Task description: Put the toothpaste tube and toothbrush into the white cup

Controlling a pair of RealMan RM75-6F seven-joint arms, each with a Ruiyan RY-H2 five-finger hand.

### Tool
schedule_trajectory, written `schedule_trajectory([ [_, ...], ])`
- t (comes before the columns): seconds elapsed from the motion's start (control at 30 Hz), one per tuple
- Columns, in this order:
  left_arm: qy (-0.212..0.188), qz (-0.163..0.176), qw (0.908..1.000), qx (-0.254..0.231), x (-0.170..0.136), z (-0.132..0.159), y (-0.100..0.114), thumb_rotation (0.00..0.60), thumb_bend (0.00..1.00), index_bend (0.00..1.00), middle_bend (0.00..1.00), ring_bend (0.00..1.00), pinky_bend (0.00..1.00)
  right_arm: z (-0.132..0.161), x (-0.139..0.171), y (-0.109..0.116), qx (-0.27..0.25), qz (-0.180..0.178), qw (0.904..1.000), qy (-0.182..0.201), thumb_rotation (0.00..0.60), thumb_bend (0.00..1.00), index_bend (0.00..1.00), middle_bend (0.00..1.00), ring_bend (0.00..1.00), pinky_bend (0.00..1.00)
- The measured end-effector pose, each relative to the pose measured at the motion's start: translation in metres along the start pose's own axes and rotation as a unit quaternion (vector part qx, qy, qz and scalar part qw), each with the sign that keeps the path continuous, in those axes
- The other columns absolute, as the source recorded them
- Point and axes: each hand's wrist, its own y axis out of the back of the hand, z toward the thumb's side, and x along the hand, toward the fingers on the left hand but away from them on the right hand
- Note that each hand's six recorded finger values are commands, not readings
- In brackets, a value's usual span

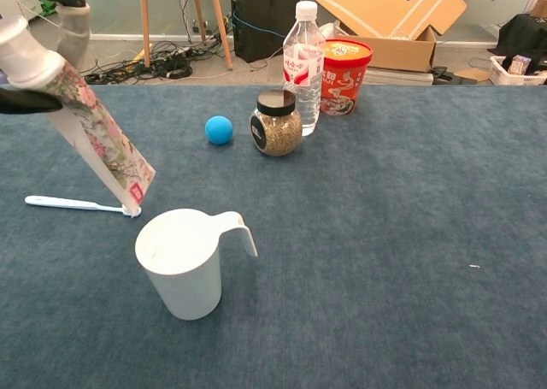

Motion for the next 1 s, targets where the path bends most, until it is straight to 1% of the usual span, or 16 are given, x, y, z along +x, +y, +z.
schedule_trajectory([
  [0.13,-0.019,0.006,0.9998,0.001,-0.002,0.008,0.001,0.6,0.37,0.64,0.09,0.01,0.04,0.0,0.0,0.0,-0.001,0.0,1.0,-0.001,0.6,0.0,0.04,0.18,0.07,0.62],
  [0.37,-0.038,-0.007,0.9992,-0.001,0.0,0.018,-0.006,0.6,0.37,0.64,0.09,0.01,0.04,-0.001,0.001,0.002,-0.004,-0.001,1.0,-0.001,0.6,0.0,0.04,0.18,0.07,0.62],
  [0.57,-0.052,-0.007,0.9986,0.005,0.004,0.027,-0.01,0.6,0.37,0.64,0.09,0.01,0.05,-0.002,0.002,0.002,-0.006,-0.001,1.0,0.0,0.6,0.0,0.04,0.18,0.07,0.62],
  [0.8,-0.06,-0.01,0.9981,0.006,0.01,0.035,-0.013,0.6,0.37,0.64,0.09,0.01,0.05,-0.003,0.002,0.003,-0.008,-0.001,1.0,-0.001,0.6,0.0,0.04,0.18,0.07,0.62],
  [1.0,-0.059,-0.018,0.998,0.008,0.012,0.038,-0.019,0.6,0.37,0.64,0.09,0.01,0.05,-0.004,0.002,0.004,-0.009,-0.001,1.0,-0.002,0.6,0.0,0.04,0.18,0.07,0.62],
])
